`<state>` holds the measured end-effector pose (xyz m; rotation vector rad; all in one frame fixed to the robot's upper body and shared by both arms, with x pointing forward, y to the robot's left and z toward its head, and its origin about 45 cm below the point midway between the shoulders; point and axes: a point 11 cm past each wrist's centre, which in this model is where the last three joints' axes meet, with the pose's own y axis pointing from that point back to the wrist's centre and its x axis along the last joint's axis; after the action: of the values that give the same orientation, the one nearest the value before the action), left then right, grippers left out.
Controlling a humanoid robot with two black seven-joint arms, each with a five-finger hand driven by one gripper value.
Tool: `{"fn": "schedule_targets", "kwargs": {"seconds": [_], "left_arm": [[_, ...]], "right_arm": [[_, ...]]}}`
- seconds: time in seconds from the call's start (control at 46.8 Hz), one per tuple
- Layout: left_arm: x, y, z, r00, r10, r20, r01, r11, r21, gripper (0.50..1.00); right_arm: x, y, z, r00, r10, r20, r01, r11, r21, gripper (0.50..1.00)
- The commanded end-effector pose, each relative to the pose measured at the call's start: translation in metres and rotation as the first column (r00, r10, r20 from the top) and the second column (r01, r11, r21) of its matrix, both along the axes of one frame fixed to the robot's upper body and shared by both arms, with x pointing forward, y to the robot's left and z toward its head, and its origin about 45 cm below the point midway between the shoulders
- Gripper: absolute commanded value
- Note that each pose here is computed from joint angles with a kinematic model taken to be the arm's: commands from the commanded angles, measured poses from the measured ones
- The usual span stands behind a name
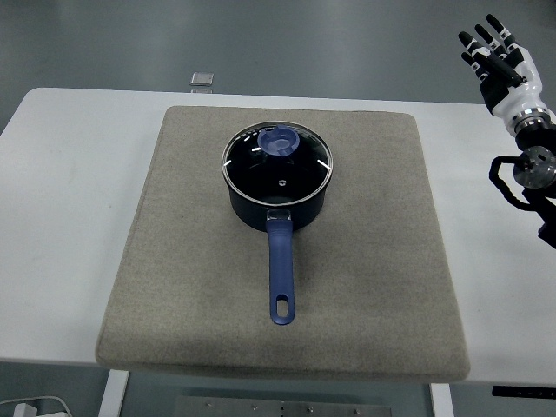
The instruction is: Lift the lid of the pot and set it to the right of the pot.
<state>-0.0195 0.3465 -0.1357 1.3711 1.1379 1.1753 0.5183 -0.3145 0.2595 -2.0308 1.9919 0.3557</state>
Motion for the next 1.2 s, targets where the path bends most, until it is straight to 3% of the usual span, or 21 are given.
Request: {"fn": "schedule_targets", "kwargs": {"seconds": [0.0,0.47,1.175], "left_arm": [[0.0000,0.0000,0.0000,1.000,0.000,0.000,0.000,1.000,0.000,1.000],[-0.0019,0.0019,0.0002,1.000,0.000,-0.003,0.001,1.000,0.011,1.000],[-0.0019,0.0056,0.0008,1.000,0.001,-0.003,-0.001,1.000,0.022,1.000]], "right_arm": [[0.0001,-0.0003,0.0003,1.000,-0.001,0.001,0.001,1.000,0.000,0.911],[-0.0012,0.0054,-0.0054,1.000,0.007,-0.009,-0.007,1.000,0.011,0.911],[0.0003,0.0004,0.0007,1.000,-0.001,0.003,0.001,1.000,0.012,0.911]]}}
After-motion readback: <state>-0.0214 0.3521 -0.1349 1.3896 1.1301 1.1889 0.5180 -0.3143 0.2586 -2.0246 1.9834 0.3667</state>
